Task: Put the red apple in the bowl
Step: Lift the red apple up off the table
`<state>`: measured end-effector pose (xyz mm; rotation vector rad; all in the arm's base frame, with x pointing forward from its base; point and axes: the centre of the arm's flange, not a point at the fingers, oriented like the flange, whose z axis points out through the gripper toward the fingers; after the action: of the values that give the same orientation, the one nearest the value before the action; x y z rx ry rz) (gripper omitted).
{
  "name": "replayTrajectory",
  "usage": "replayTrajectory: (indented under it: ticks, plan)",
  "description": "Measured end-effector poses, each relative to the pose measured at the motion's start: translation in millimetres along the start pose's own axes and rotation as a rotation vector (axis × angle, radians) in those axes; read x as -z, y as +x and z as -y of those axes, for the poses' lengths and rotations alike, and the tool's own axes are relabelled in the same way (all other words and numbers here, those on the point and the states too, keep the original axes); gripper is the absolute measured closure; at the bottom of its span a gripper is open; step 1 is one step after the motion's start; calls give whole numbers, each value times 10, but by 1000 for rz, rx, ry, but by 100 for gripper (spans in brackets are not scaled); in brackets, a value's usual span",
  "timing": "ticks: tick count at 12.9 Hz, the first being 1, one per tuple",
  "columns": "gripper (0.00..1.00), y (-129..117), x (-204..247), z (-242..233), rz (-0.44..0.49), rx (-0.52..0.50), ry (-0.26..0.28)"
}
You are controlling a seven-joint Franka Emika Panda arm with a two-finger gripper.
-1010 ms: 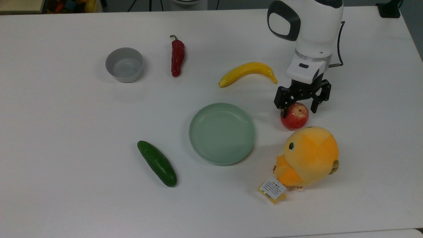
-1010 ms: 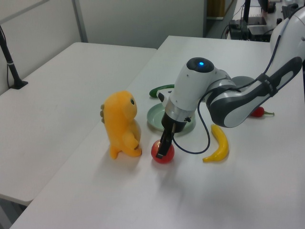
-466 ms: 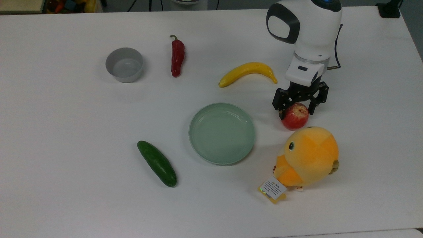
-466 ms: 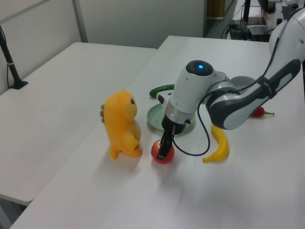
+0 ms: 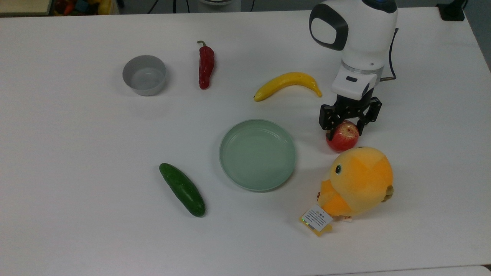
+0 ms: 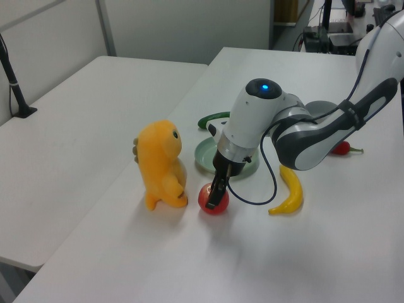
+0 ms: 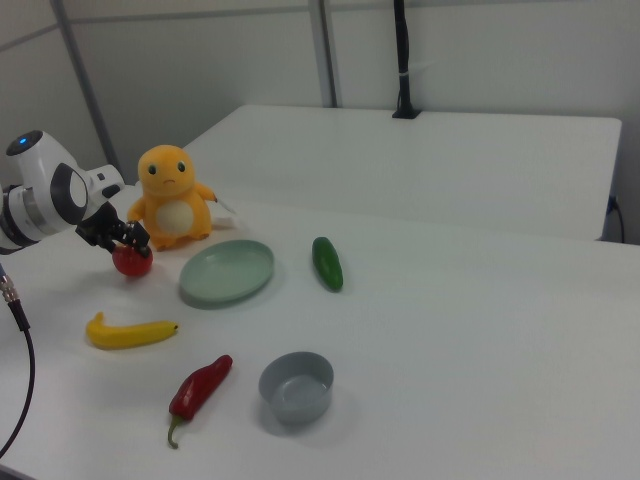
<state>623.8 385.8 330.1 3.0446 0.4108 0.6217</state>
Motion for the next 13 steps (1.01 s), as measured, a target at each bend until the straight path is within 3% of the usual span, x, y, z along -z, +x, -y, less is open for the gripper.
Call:
replayTrajectory:
  ticks: [3,10,13]
  plan:
    - [21,69,216,-69,15,-12,-18]
    - [21,268,1516,-324,60,-102,-25]
    - [21,305,1773,-598,75,-143,-44]
